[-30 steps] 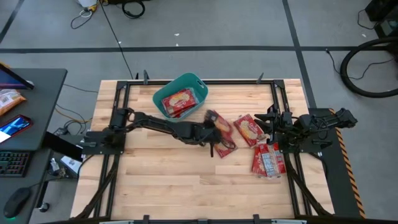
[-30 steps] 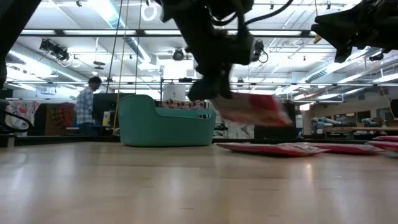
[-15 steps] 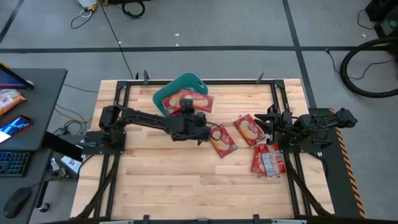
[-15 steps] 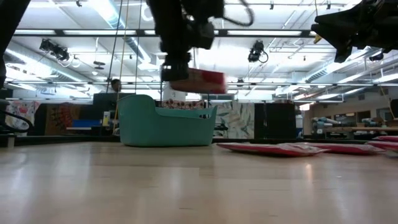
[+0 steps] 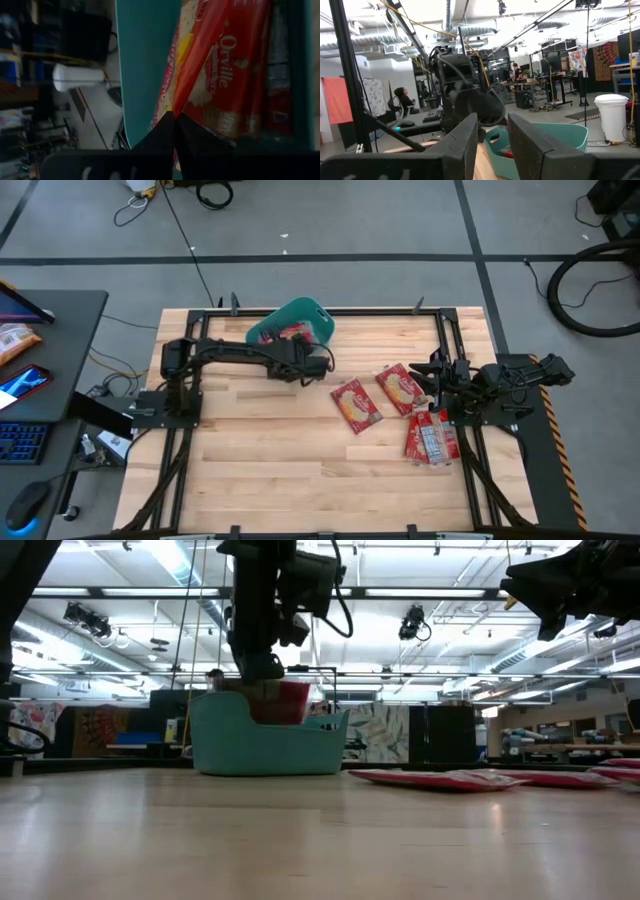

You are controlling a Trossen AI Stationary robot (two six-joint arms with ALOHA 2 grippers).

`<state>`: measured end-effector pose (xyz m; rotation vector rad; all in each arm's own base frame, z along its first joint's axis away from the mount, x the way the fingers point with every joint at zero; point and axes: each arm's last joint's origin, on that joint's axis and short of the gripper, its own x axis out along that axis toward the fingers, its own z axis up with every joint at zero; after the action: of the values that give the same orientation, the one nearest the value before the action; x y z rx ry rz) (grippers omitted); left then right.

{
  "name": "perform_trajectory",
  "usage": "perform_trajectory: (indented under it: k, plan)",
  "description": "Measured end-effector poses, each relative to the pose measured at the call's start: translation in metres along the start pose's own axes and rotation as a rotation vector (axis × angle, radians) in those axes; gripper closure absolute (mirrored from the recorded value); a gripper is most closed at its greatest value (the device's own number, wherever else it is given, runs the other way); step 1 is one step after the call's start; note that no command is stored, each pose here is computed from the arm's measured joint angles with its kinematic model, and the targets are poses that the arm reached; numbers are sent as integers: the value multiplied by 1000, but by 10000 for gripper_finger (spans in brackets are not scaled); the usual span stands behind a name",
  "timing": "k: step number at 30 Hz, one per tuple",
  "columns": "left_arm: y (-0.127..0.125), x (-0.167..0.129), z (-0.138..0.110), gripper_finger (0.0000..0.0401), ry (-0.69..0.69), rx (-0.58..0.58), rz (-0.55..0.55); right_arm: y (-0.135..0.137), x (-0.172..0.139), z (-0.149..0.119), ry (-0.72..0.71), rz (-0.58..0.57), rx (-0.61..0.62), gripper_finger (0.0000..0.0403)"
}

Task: Sort popcorn bags into baskets
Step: Put the red popcorn bag into the green bin

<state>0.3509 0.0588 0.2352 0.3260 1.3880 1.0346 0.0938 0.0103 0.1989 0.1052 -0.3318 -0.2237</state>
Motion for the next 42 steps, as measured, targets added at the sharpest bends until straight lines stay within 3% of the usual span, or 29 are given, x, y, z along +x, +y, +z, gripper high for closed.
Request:
perform_trajectory:
  k: [9, 15, 21, 27, 29, 33, 42]
  plan:
    - [2, 3, 1, 287, 16, 2, -17, 0, 0, 0, 1, 1, -1, 289]
    - [-8, -8, 5, 233, -95, 52, 25, 0, 0, 0, 1, 1, 0, 289]
    - [-29, -30, 22, 228, -301, 175, -50, 0, 0, 0, 1, 2, 0, 289]
    - [-45, -44, 40, 228, -536, 407, -438, 0, 0, 0, 1, 2, -1, 289]
    - [-50, -45, 43, 228, -593, 478, -514, 0, 0, 0, 1, 2, 0, 289]
    - [-63, -45, 44, 228, -639, 583, -550, 0, 0, 0, 1, 2, -1, 289]
    - [-120, -43, 37, 228, -691, 794, -528, 0, 0, 0, 3, -1, -2, 289]
